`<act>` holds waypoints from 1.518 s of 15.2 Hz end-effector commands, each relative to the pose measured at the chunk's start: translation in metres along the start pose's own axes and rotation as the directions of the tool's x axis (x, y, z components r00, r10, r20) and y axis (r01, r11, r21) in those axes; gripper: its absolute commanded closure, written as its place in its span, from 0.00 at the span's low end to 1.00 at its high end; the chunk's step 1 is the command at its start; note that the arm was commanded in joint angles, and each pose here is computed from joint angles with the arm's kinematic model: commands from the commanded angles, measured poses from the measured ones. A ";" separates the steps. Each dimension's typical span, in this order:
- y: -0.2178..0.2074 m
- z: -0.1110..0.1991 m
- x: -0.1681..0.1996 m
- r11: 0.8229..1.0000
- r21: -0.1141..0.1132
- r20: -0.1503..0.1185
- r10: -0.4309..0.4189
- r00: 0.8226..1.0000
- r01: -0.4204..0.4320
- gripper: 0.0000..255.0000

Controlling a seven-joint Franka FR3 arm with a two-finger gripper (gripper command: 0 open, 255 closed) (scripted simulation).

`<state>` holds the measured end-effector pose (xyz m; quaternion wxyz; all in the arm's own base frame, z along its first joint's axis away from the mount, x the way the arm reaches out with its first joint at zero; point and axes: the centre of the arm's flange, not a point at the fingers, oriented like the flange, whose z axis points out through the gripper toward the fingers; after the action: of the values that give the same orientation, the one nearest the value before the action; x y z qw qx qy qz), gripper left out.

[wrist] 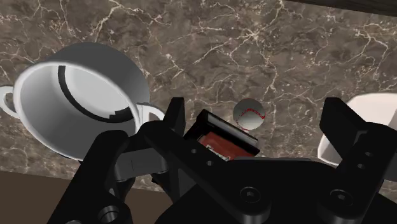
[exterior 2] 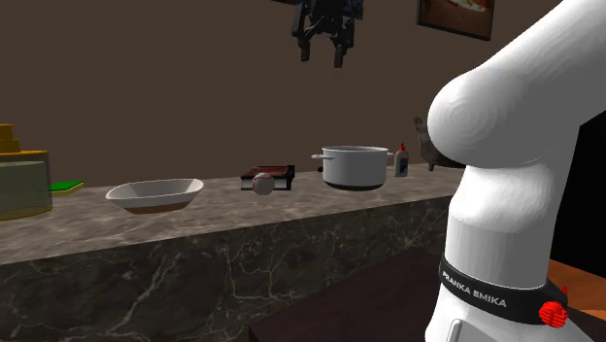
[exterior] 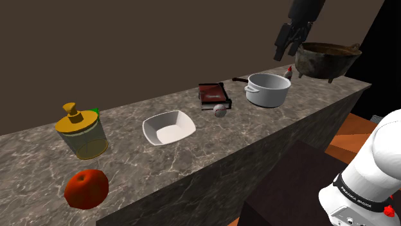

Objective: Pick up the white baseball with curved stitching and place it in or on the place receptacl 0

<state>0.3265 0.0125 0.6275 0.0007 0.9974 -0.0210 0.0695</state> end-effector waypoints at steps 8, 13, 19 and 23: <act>-0.008 0.074 0.062 0.997 0.027 0.055 0.075 0.996 -0.077 0.00; -0.012 0.129 0.105 0.990 0.043 0.095 0.128 0.987 -0.133 0.00; -0.016 0.196 0.153 0.978 0.060 0.145 0.189 0.971 -0.200 0.00; -0.017 0.243 0.184 0.967 0.070 0.178 0.229 0.957 -0.244 0.00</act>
<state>0.5318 0.0174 0.4264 -0.0521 0.9899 -0.1311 -0.0106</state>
